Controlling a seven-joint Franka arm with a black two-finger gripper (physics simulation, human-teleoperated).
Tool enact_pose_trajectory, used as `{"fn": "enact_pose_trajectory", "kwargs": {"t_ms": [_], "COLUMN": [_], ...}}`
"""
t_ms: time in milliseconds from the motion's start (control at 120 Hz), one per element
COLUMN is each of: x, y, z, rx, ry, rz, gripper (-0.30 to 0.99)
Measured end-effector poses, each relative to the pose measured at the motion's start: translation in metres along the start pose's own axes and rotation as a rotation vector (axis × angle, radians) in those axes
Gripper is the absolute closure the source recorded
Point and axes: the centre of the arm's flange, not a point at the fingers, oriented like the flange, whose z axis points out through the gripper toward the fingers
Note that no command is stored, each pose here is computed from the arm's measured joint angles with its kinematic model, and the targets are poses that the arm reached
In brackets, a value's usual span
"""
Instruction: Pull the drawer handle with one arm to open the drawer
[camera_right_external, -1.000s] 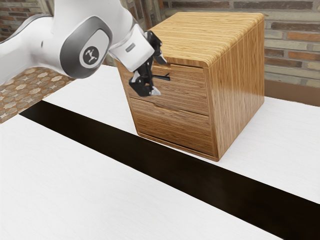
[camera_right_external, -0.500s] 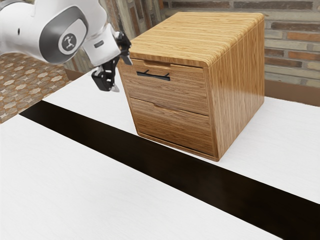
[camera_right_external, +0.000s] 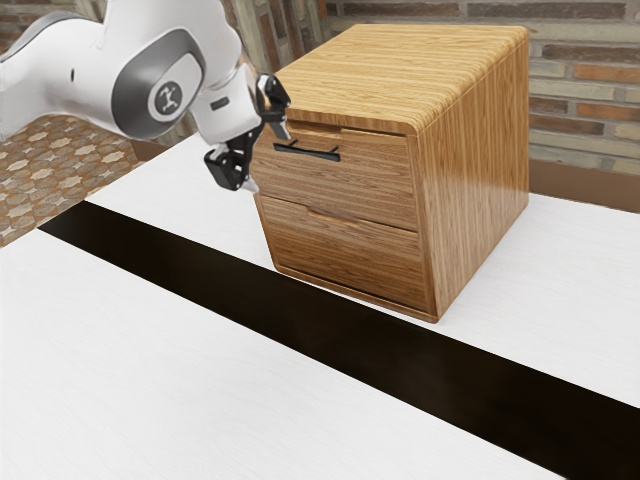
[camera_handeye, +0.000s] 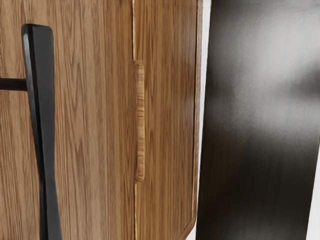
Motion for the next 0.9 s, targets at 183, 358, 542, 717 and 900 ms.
{"fn": "enact_pose_trajectory", "kwargs": {"t_ms": [183,358,542,717,900], "x": [0.007,0.004,0.003,0.001,0.001], "y": [-0.009,-0.012,-0.012,0.008,0.055], "z": [0.012,0.033,0.052,0.045,0.017], "rx": [0.012,0.001,-0.01,-0.019,-0.027], "ry": [0.009,0.009,0.01,0.006,0.001], "rz": [0.028,0.035,0.043,0.053,0.061], "gripper": [0.02,0.02,-0.02,0.13,0.24]}}
